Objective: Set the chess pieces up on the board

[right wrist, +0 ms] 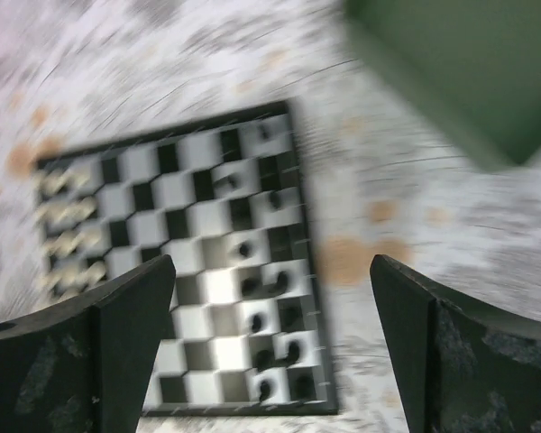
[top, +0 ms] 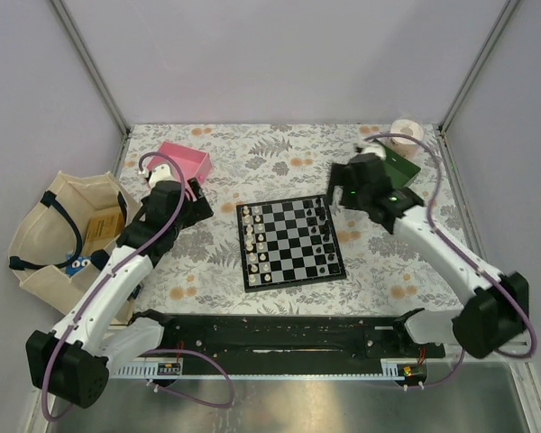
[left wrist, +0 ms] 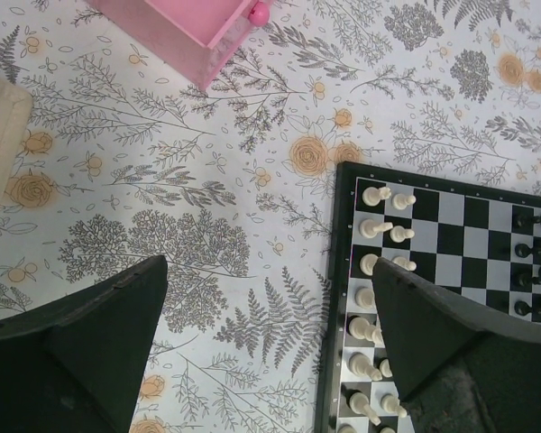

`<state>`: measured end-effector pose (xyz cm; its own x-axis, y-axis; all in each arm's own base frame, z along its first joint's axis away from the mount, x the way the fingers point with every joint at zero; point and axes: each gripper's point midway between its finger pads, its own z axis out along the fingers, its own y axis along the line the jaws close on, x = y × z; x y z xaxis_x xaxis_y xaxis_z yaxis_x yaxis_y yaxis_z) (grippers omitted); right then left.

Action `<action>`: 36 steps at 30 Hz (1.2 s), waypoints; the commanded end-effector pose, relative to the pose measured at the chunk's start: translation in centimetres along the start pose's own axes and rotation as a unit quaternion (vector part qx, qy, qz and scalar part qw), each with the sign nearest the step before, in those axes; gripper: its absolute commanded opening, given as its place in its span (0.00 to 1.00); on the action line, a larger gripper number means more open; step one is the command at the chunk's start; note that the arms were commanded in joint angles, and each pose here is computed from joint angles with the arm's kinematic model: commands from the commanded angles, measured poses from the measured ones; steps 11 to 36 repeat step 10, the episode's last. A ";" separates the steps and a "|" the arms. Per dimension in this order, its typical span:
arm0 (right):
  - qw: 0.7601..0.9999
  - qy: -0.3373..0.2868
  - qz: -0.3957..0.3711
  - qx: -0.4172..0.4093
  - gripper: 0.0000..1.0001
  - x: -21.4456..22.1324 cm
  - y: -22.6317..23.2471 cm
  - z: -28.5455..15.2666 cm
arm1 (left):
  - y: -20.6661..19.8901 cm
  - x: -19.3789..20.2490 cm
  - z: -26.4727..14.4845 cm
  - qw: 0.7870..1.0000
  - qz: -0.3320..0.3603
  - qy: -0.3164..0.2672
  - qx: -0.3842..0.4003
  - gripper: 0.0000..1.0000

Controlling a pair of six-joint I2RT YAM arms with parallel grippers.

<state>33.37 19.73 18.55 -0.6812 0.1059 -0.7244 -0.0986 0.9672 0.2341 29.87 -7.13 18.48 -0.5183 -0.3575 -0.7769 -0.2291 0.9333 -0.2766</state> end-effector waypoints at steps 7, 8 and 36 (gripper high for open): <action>0.916 -0.193 0.124 0.328 1.00 -2.0 -21.5 -8.0 | -0.5 -2.9 -0.2 0.997 -0.030 -0.072 0.007 0.99; 0.908 -0.214 0.124 0.339 1.00 -2.1 -22.1 -8.1 | -0.5 -3.2 -0.3 0.996 -0.032 -0.081 0.010 0.99; 0.901 -0.237 0.114 0.346 0.99 -1.8 -22.8 -8.1 | -0.4 -3.8 -0.7 0.994 -0.034 -0.102 0.016 0.99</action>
